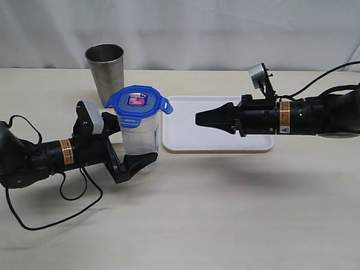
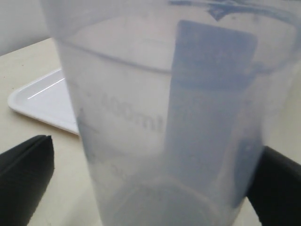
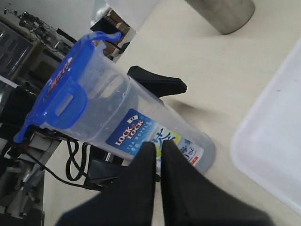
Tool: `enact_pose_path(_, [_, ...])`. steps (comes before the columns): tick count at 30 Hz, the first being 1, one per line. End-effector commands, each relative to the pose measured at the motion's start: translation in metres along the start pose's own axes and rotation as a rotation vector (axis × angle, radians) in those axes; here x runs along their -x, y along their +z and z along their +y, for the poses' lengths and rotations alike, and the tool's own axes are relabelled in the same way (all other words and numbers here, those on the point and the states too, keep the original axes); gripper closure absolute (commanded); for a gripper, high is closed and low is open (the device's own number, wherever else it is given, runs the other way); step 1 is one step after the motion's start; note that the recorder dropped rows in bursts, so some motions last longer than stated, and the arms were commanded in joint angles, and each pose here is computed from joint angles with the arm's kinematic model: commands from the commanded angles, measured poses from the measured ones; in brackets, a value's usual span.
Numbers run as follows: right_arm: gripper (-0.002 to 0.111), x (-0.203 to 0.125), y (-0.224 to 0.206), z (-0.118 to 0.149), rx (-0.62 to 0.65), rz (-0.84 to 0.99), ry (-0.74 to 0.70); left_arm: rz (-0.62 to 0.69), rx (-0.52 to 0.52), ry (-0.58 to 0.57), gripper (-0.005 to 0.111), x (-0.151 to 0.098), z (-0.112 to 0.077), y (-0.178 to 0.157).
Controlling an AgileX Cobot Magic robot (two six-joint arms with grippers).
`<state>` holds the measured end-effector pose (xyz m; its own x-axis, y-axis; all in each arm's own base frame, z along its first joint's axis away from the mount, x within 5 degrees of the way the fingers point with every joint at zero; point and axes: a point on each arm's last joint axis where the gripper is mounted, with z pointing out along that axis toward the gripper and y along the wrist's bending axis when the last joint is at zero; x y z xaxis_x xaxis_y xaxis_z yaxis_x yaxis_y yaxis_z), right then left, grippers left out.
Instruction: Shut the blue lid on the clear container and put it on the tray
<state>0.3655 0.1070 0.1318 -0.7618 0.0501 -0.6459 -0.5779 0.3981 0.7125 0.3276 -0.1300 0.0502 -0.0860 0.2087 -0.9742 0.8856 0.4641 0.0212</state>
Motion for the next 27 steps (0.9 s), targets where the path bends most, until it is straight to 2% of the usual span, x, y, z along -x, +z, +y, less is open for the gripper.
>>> enact_pose_path(1, [0.104, -0.01, 0.027, 0.003, 0.063, 0.045, 0.016, -0.01, -0.003, -0.006, 0.002, 0.001, -0.001, 0.002])
enact_pose_path(6, [0.104, -0.01, 0.05, 0.014, 0.078, 0.077, 0.014, -0.01, -0.003, -0.006, 0.002, 0.001, -0.001, 0.002])
enact_pose_path(10, [0.104, -0.001, 0.057, 0.005, -0.06, 0.034, 0.02, -0.011, -0.001, -0.007, 0.002, 0.001, -0.001, 0.002])
enact_pose_path(16, [0.104, 0.0, 0.07, 0.004, -0.089, -0.065, 0.12, -0.013, 0.011, -0.012, 0.002, 0.001, 0.0, 0.002])
enact_pose_path(20, [0.104, -0.006, 0.082, 0.006, -0.15, -0.043, 0.115, -0.013, 0.011, -0.012, 0.002, 0.001, 0.0, 0.002])
enact_pose_path(27, [0.104, -0.008, 0.085, 0.01, -0.14, -0.038, 0.13, -0.013, 0.011, -0.012, 0.002, 0.001, 0.0, 0.002])
